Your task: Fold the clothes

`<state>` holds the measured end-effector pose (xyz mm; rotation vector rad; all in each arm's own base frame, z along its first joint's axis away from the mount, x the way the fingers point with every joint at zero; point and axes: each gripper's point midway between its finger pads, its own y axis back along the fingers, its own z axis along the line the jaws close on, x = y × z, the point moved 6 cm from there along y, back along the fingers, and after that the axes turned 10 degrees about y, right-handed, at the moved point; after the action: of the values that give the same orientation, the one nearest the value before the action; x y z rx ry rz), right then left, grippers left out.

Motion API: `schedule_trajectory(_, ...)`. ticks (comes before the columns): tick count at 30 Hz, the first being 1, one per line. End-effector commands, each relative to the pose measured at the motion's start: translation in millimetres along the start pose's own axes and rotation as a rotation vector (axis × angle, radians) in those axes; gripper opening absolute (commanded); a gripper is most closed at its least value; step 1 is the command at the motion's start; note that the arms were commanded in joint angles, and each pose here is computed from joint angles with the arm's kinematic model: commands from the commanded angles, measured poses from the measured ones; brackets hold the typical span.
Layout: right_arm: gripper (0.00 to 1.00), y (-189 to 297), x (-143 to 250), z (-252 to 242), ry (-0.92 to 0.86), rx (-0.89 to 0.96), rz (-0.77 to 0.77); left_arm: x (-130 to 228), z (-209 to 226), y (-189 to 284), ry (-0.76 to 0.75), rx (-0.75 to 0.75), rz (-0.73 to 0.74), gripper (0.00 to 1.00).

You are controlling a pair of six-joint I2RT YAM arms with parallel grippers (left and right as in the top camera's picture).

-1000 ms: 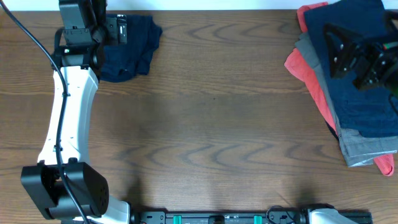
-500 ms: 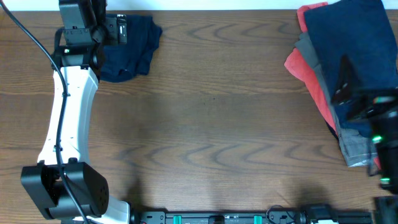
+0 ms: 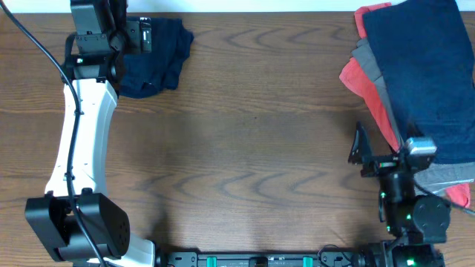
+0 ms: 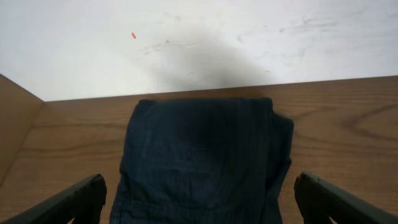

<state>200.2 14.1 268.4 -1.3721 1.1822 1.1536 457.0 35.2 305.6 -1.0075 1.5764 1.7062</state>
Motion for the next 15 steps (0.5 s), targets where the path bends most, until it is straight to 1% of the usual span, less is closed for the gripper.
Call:
schedule_trajectory(1,0.99,6.6,18.7,1.0,-0.023,0.000,-0.010,-0.8,0.5,-1.3,0.004,-0.010,0.000,0.98)
schedule_trajectory(8,0.99,17.0,50.7,4.7,-0.022,0.001,-0.029,-0.8,0.5,-1.3,0.004,-0.010,0.000,0.98)
schedule_trajectory(15,0.99,19.9,57.7,5.4,-0.022,0.002,-0.045,-0.8,0.5,-1.3,0.004,-0.010,0.000,0.98)
